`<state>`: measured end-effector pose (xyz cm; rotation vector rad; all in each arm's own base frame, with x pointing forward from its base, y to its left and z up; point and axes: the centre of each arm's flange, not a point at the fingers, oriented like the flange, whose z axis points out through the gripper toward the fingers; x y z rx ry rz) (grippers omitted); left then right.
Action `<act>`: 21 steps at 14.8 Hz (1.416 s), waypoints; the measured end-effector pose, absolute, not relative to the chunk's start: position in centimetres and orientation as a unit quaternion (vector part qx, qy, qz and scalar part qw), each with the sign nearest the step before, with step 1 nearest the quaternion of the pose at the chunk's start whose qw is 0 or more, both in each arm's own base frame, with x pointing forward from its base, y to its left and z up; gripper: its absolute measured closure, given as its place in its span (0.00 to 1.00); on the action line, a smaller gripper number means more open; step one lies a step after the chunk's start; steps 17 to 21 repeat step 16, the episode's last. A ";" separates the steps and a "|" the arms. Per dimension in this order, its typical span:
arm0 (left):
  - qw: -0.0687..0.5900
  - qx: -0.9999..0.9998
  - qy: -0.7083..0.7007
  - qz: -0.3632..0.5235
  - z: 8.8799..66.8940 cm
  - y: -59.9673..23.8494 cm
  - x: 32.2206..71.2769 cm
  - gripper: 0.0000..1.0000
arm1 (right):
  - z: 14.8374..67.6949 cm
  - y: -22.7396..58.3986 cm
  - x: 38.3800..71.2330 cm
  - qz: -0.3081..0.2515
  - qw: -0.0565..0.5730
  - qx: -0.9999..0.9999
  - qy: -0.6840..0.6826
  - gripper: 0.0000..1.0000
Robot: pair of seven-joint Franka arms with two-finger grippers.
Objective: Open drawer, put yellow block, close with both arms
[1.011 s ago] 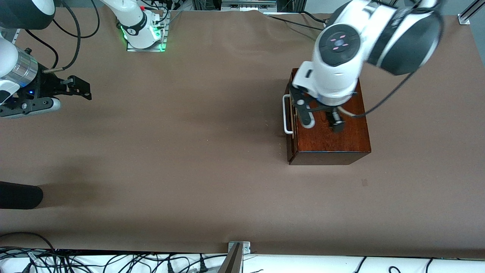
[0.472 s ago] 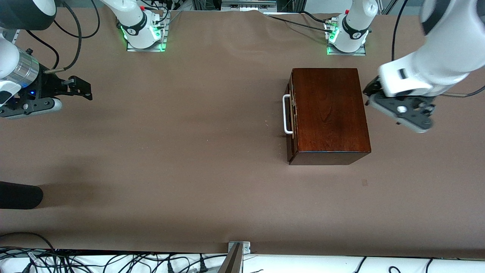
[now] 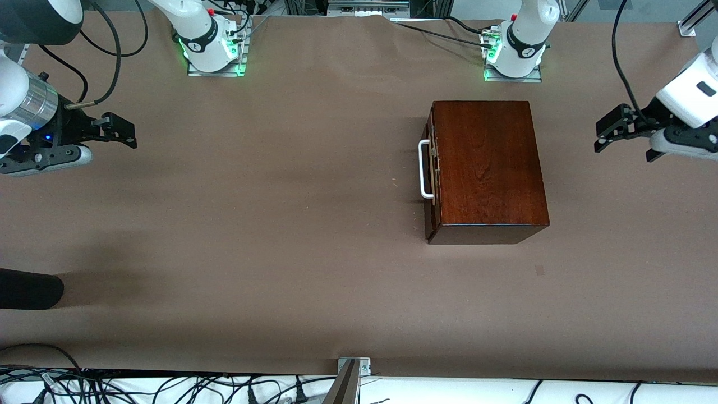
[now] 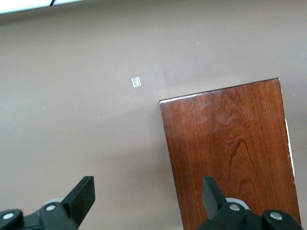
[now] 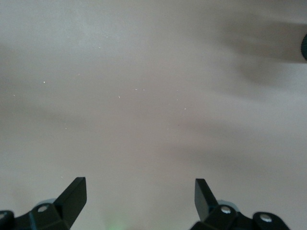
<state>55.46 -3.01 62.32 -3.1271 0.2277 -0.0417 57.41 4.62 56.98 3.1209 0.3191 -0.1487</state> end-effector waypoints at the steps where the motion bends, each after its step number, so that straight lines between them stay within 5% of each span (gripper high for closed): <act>1: 0.003 -0.998 0.059 -0.003 62.2 -2.7 54.9 0.00 | 57.0 4.6 57.4 -0.047 0.000 0.994 0.102 0.00; 21: 0.008 -1.000 0.014 0.023 60.9 -3.1 54.3 0.00 | 56.9 4.6 57.4 -0.048 0.000 0.994 0.102 0.00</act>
